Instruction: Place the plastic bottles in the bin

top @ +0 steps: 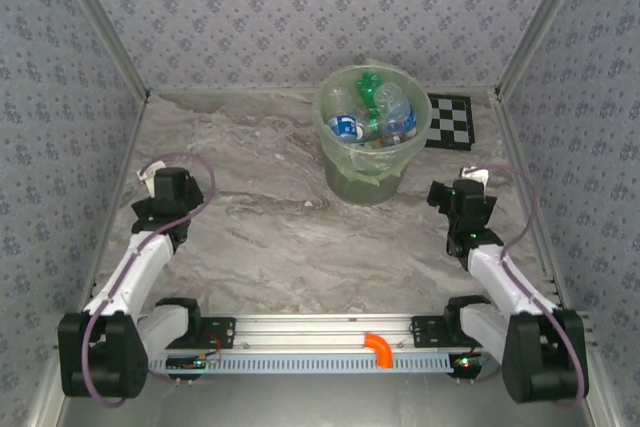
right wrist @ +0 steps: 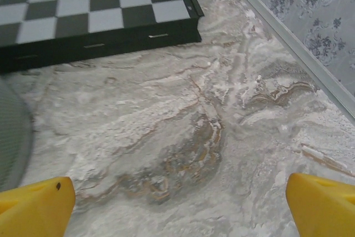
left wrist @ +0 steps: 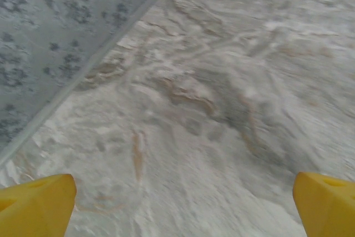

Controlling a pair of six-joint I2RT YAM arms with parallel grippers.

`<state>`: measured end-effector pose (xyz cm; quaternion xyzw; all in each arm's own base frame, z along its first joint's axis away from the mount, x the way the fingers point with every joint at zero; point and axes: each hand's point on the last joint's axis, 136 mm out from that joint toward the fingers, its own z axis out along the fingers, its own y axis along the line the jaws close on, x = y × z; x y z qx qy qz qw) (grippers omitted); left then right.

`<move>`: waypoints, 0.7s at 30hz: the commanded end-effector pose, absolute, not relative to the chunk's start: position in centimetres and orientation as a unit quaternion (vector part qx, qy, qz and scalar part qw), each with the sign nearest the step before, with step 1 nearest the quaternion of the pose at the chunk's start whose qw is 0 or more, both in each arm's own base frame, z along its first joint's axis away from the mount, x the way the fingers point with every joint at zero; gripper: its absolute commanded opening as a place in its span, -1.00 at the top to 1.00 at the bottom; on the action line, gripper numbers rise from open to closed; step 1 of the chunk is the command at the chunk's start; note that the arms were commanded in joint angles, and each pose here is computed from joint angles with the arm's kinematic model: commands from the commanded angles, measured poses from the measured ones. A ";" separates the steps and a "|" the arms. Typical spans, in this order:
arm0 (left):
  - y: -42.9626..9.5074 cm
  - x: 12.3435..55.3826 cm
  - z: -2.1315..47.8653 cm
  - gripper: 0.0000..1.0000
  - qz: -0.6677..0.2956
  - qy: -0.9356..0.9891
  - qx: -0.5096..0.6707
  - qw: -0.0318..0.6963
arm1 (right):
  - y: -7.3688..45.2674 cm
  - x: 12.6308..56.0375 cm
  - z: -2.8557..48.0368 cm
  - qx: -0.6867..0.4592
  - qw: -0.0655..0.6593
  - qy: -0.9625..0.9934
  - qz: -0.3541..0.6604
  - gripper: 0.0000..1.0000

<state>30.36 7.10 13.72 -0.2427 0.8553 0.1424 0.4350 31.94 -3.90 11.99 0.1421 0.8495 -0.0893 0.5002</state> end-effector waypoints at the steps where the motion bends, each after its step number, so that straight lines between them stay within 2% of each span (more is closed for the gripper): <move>1: 8.6 32.7 14.8 -0.99 0.175 0.833 -0.222 0.476 | -5.6 34.0 14.1 0.156 0.556 0.808 -0.118 -0.99; 8: 7.8 34.9 13.2 -1.00 0.131 0.823 -0.185 0.521 | -5.8 35.7 11.9 0.131 0.575 0.797 -0.130 -0.99; 14: 6.3 36.9 12.2 -0.99 0.073 0.807 -0.165 0.563 | -4.9 36.8 10.8 0.099 0.601 0.787 -0.099 -0.99; 21: 3.4 38.7 9.9 -0.99 0.040 0.815 -0.080 0.573 | -4.0 37.2 9.3 0.069 0.602 0.793 -0.060 -0.99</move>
